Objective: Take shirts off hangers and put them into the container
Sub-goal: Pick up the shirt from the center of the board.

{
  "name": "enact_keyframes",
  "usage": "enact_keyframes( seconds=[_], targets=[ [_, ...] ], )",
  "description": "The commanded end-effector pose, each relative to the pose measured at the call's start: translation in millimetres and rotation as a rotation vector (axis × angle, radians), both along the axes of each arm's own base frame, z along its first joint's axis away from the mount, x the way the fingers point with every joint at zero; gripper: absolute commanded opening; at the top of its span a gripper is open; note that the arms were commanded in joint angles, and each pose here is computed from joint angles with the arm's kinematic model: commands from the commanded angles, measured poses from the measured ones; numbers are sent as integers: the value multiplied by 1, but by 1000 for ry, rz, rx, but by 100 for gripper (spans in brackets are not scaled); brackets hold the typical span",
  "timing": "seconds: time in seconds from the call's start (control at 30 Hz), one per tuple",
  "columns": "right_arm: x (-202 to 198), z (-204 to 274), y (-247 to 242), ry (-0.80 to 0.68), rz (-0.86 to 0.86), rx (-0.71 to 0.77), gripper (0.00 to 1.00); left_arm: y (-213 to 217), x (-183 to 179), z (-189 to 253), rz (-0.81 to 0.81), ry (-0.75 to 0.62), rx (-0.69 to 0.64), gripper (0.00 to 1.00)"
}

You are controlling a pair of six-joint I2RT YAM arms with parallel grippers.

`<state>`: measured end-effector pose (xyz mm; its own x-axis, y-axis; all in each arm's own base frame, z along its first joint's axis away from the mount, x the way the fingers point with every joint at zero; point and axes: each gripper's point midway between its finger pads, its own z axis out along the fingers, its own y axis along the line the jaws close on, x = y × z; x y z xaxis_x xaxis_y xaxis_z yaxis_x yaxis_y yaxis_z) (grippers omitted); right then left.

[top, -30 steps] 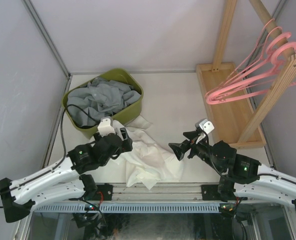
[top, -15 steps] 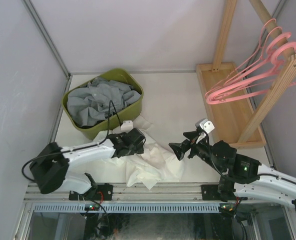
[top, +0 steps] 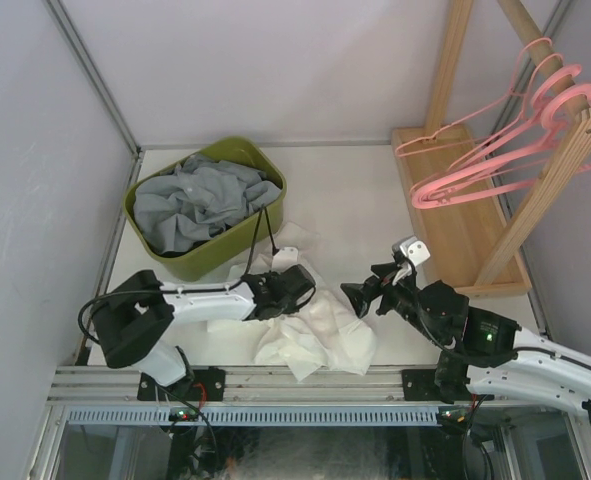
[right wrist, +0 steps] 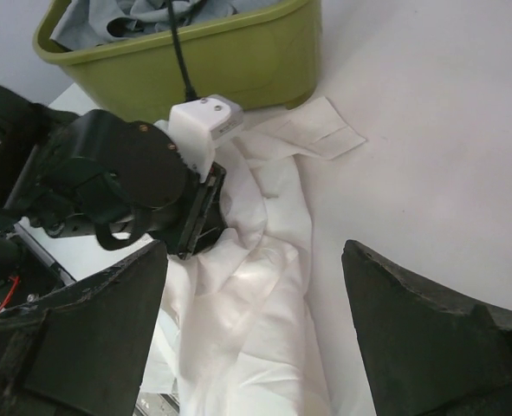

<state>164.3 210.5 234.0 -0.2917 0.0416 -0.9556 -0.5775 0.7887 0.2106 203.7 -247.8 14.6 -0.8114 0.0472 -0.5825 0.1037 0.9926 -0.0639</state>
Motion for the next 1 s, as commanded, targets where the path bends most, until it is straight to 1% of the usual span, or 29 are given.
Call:
enact_keyframes(
  seconds=[0.0, 0.03, 0.07, 0.2, 0.3, 0.43, 0.63, 0.7, 0.77, 0.83, 0.9, 0.97],
  targets=[
    [7, 2, -13, 15, -81, 20, 81, 25, -37, -15, -96, 113, 48, 21],
    [9, 2, -16, 16, -94, 18, 81, 19, -30, 5, -123, 55, 1, 9],
    [10, 1, -17, 17, -103, 16, 81, 17, -24, 22, -142, 3, -21, 1],
    [12, 0, -20, 21, -118, 14, 81, 28, -3, 86, -151, -190, -29, 0],
    [15, -5, -21, 37, -131, 3, 82, 29, 6, 133, -186, -312, -74, 0],
    [15, -24, -15, 99, -111, -38, 82, 29, 10, 181, -215, -413, -153, 0],
    [12, -42, 4, 189, -51, -46, 82, 30, 10, 216, -249, -441, -191, 0],
    [10, -43, 9, 196, -26, -44, 82, 26, 7, 226, -285, -449, -219, 0],
    [9, -42, 14, 189, 2, -44, 83, 17, 1, 227, -356, -425, -257, 0],
    [12, -40, 12, 182, -17, -41, 82, 7, -8, 213, -450, -370, -279, 0],
    [16, -36, 5, 173, -63, -28, 82, 2, -16, 183, -504, -292, -255, 2],
    [19, -31, -3, 158, -103, -14, 83, -3, -26, 154, -526, -197, -247, 10]
  ],
)
